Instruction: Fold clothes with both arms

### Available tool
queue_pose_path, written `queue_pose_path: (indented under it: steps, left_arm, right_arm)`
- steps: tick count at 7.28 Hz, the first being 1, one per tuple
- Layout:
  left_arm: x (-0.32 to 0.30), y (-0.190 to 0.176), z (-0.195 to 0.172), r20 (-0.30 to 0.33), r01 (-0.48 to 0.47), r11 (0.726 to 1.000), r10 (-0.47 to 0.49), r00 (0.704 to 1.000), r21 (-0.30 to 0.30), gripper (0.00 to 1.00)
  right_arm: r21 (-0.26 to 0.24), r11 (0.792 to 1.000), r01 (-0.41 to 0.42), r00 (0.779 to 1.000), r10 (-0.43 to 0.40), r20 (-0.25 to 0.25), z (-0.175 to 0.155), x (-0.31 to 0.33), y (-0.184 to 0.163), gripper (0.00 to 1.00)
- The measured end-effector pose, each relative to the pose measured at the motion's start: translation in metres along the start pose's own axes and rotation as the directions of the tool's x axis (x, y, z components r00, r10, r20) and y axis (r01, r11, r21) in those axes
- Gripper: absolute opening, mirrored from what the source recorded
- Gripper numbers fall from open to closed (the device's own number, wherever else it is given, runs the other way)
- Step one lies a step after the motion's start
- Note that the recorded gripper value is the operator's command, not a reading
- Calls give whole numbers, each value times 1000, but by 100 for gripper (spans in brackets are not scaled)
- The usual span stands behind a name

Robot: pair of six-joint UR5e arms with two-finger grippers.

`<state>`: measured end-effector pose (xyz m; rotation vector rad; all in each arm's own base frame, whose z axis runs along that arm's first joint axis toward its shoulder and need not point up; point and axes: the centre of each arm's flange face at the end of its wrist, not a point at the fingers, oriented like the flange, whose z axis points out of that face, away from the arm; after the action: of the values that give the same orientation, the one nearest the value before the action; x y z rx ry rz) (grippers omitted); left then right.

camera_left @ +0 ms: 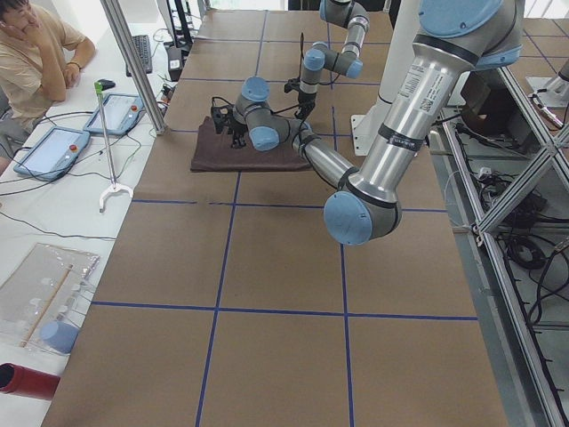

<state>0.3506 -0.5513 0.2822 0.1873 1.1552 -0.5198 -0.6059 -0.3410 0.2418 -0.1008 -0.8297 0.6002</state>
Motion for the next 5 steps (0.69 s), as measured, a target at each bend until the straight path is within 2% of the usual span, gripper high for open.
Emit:
queue_pose_path:
  steps: [2, 3, 5]
  left_arm:
    - [4, 5, -4, -6, 19, 1000, -19, 1000, -6, 58]
    - [5, 29, -5, -15, 65, 997, -66, 998, -28, 58]
    - [-16, 136, 8, 5, 136, 988, -136, 991, -72, 59]
  right_arm:
    - [-7, 1000, -2, 1000, 2, 8, -6, -3, 0, 0]
    - [-21, 1000, -1, 1000, 2, 16, -12, -1, 1, 0]
    - [-42, 999, 0, 999, 1, 38, -29, 10, 0, 0]
